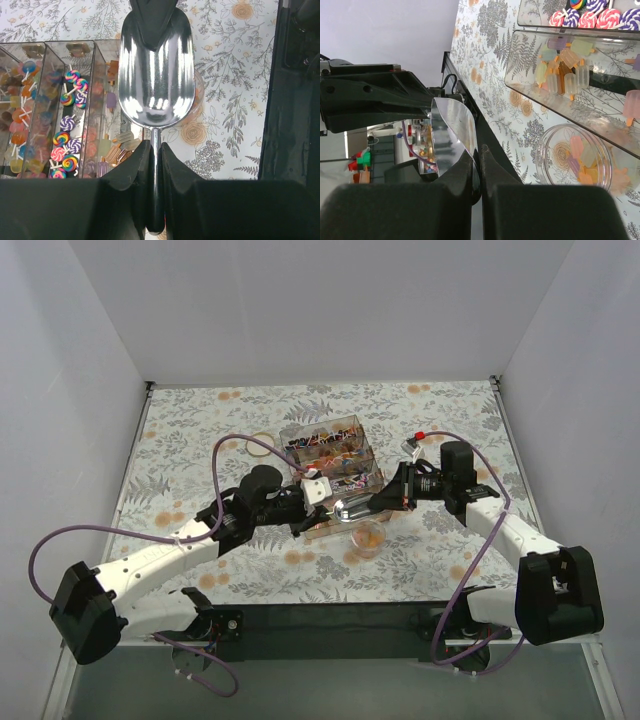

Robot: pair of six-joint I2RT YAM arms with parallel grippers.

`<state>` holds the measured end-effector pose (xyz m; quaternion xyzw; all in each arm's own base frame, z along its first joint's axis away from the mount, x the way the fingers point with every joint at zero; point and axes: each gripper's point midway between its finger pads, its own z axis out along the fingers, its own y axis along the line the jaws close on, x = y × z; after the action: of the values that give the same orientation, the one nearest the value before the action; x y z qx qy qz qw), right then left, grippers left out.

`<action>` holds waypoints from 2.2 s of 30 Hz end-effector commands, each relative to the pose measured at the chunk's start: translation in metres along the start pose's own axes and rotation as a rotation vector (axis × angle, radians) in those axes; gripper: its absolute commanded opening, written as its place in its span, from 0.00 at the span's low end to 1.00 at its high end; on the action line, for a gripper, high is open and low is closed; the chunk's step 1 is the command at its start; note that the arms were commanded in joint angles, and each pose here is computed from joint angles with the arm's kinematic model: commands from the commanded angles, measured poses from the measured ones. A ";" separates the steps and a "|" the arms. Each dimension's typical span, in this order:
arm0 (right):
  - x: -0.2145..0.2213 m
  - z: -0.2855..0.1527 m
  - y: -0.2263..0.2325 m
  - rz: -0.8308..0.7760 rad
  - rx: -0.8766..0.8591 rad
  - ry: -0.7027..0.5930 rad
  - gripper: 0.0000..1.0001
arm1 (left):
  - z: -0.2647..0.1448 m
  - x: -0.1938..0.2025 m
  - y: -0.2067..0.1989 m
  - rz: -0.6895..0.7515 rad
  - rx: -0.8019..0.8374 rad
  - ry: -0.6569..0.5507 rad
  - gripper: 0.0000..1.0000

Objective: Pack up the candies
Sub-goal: Adjust the spatula, then scoop the fake candies from the storage box.

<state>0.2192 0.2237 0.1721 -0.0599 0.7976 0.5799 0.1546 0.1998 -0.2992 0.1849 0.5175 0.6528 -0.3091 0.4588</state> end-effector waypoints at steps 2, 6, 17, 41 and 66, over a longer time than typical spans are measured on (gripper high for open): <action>-0.007 0.000 -0.011 -0.016 0.042 -0.030 0.01 | -0.014 -0.042 0.029 0.027 -0.133 -0.146 0.00; -0.023 0.000 -0.006 -0.041 0.045 -0.051 0.35 | -0.017 -0.034 0.047 0.053 -0.198 -0.072 0.00; -0.124 -0.019 -0.023 -0.212 0.331 -0.168 0.64 | -0.044 -0.013 0.114 0.193 -0.340 0.219 0.00; -0.226 0.010 -0.115 -0.515 0.812 -0.146 0.62 | -0.057 0.060 0.211 0.339 -0.260 0.974 0.00; -0.234 0.035 -0.140 -0.652 0.862 -0.157 0.62 | -0.013 0.086 0.201 0.583 -0.196 1.138 0.00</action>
<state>0.4731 0.1959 0.1008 -0.1842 0.9017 0.1397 0.3654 0.3857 -0.2031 0.1292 0.7007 0.6615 0.2036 0.1731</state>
